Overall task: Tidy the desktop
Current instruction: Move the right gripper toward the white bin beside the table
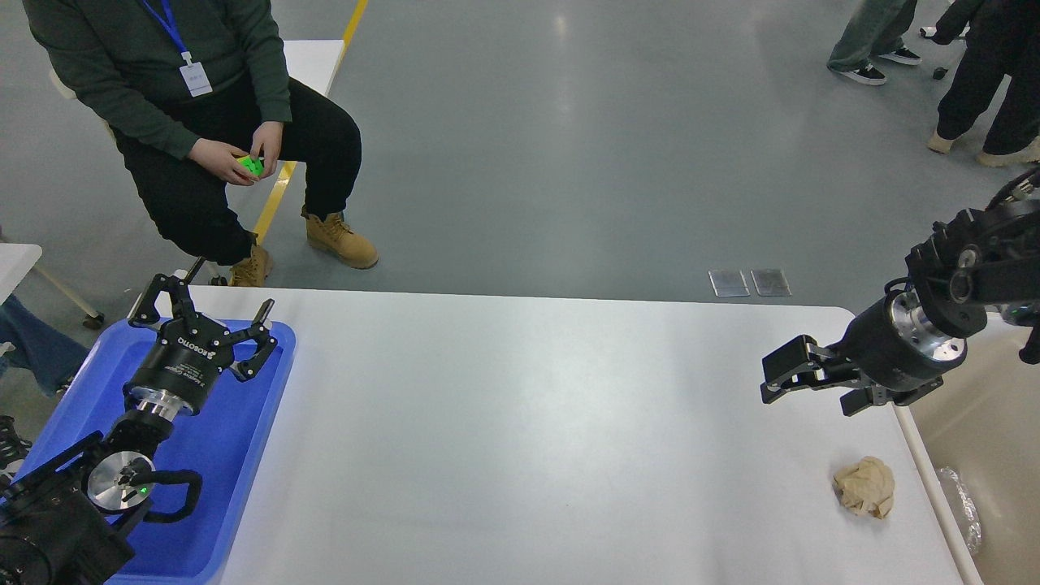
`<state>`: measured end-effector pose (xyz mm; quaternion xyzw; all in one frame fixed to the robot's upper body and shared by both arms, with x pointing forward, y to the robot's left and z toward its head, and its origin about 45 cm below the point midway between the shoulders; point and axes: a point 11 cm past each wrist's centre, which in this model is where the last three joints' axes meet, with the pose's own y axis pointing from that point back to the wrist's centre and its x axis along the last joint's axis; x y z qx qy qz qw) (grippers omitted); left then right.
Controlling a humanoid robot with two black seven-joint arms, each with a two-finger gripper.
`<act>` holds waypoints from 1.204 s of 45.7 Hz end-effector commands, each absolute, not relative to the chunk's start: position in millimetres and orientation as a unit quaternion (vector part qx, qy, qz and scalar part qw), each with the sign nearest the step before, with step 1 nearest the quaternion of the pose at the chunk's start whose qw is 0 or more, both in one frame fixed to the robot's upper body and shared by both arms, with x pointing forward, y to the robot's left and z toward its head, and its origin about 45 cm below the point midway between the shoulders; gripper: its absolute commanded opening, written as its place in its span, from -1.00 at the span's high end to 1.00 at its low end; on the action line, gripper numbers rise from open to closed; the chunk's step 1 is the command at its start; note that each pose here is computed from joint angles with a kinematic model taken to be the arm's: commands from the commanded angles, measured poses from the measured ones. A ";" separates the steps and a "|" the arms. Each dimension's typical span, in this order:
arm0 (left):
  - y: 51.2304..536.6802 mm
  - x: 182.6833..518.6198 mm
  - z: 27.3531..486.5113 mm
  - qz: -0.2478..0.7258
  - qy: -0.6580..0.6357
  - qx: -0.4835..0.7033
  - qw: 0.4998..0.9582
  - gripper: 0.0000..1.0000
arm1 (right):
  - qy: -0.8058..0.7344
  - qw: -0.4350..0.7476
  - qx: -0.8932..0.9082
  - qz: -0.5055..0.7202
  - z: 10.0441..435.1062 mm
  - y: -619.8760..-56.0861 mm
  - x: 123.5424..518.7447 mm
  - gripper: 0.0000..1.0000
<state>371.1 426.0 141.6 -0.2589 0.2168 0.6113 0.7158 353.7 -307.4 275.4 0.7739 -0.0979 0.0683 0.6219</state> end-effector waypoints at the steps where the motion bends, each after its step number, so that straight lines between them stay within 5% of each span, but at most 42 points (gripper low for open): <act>1: 425.5 371.0 141.1 0.611 0.218 -0.257 0.717 -0.98 | -0.098 0.622 0.774 0.069 276.2 -307.0 354.1 -1.00; 55: 425.6 371.0 141.3 0.611 0.217 -0.257 0.717 -0.98 | -0.116 0.622 0.769 0.088 283.2 -312.2 372.3 -1.00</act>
